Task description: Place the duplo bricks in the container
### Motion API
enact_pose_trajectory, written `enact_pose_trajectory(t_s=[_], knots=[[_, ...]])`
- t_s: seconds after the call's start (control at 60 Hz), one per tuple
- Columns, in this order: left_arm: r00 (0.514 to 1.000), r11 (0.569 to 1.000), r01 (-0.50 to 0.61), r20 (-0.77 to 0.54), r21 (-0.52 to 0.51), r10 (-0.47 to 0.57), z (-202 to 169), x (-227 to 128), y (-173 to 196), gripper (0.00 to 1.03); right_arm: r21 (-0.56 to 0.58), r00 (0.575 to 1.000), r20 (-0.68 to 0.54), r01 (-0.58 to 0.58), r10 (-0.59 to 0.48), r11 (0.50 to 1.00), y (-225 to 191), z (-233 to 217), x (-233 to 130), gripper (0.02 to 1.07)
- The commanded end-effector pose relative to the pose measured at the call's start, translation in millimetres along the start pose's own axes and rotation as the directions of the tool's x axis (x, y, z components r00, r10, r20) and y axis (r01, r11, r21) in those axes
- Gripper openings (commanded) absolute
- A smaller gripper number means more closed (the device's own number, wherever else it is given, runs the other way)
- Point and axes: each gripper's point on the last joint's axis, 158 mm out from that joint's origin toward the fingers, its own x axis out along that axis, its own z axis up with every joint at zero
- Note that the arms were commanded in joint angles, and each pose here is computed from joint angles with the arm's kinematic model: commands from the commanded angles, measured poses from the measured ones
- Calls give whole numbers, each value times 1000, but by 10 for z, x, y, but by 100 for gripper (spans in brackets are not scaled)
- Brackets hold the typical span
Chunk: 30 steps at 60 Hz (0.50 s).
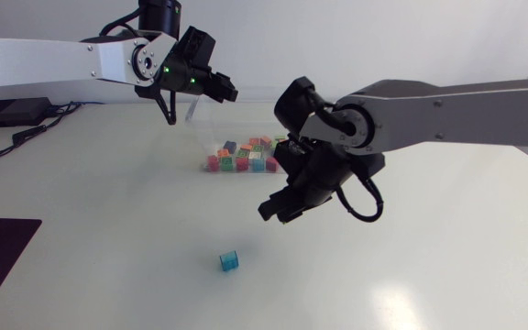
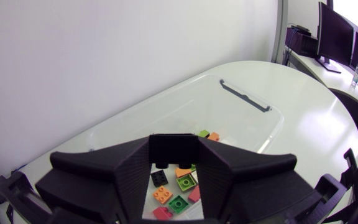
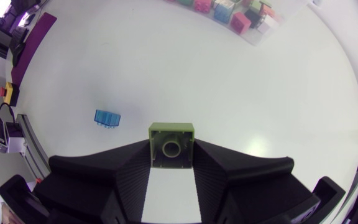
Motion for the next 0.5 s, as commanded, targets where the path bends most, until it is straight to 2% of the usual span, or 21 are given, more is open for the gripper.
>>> enact_pose_trajectory(t_s=[0.0, 0.05, 0.067, 0.1, 0.3, 0.417, 0.483], knots=[[1000, 999, -22, 16, -25, 22, 70, 113, 86, 50, 11, 1000, 12, 11, -11, 1000, -113, -21, -102, 20], [999, 999, -44, 6, -25, 44, 43, 146, 117, 88, 23, 999, 49, 14, -15, 1000, -175, 78, -202, 20], [999, 999, -46, 3, -23, 46, 36, 149, 115, 94, 28, 998, 60, 15, -17, 999, -194, 109, -233, 20], [999, 999, -46, 2, -17, 46, 33, 129, 110, 99, 36, 996, 88, 17, -20, 999, -231, 184, -316, 20], [998, 997, 14, -57, 80, -9, -56, -374, -209, 99, 83, 960, 274, 42, -64, 996, -558, 712, -838, 20], [980, 975, 143, -163, 170, -115, -405, -768, -604, 99, 95, 925, 371, 48, -80, 994, -678, 1003, -1000, 20], [969, 960, 184, -204, 209, -141, -610, -897, -770, 99, 100, 908, 410, 47, -84, 994, -706, 1138, -1030, 20]])
